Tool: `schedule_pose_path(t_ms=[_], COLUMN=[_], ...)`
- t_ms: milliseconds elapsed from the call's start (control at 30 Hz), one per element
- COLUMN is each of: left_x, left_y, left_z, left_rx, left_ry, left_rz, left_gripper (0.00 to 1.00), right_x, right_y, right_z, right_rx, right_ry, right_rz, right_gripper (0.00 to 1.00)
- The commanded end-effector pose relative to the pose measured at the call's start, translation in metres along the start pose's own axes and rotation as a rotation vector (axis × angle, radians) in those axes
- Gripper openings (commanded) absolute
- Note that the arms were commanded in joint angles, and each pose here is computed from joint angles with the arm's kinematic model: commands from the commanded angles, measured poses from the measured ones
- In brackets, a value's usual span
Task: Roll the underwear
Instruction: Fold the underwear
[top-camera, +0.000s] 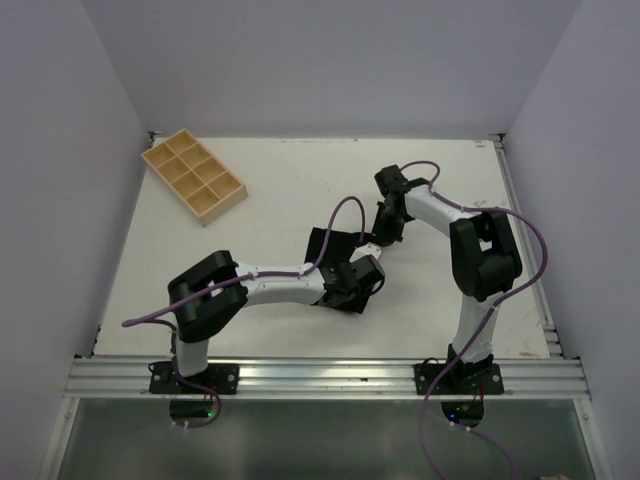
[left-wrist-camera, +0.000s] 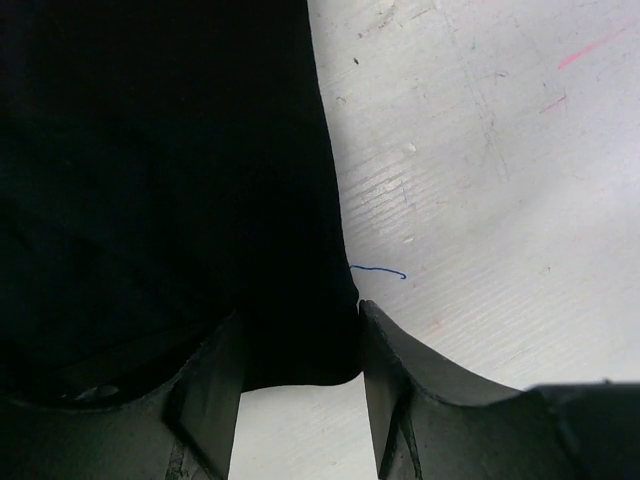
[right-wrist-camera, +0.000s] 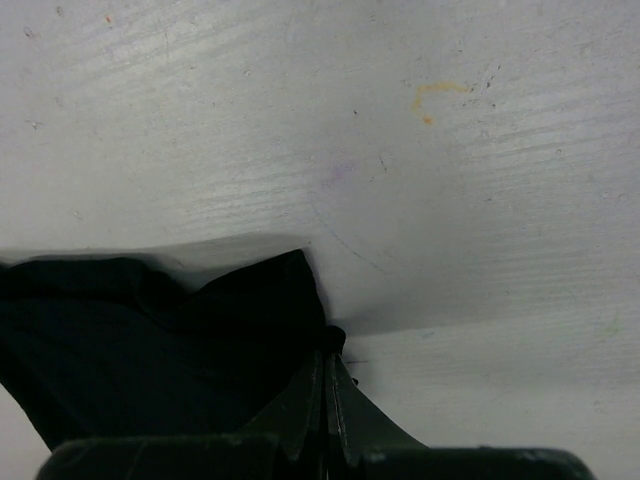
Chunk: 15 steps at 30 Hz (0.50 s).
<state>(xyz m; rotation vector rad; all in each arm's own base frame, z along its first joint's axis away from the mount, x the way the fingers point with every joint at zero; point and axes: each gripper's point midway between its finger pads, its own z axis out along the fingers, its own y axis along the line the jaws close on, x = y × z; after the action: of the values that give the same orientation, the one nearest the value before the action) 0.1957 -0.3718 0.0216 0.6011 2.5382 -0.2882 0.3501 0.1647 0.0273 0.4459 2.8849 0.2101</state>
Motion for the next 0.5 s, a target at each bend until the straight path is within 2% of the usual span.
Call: schedule_pose_path(t_ms=[0,467], left_x=[0.017,0.043], left_y=[0.010,0.022], left_z=[0.006,-0.008], left_rx=[-0.056,-0.031], left_ry=[0.045,0.075], left_rz=[-0.033,-0.051], left_gripper=[0.51,0.51], right_x=[-0.009,-0.045], right_y=[0.003,0.007], right_z=[-0.015,-0.006], right_rx=[-0.017,0.025], right_ry=[-0.043,-0.079], right_rz=[-0.021,-0.174], right_gripper=[0.00,0.00])
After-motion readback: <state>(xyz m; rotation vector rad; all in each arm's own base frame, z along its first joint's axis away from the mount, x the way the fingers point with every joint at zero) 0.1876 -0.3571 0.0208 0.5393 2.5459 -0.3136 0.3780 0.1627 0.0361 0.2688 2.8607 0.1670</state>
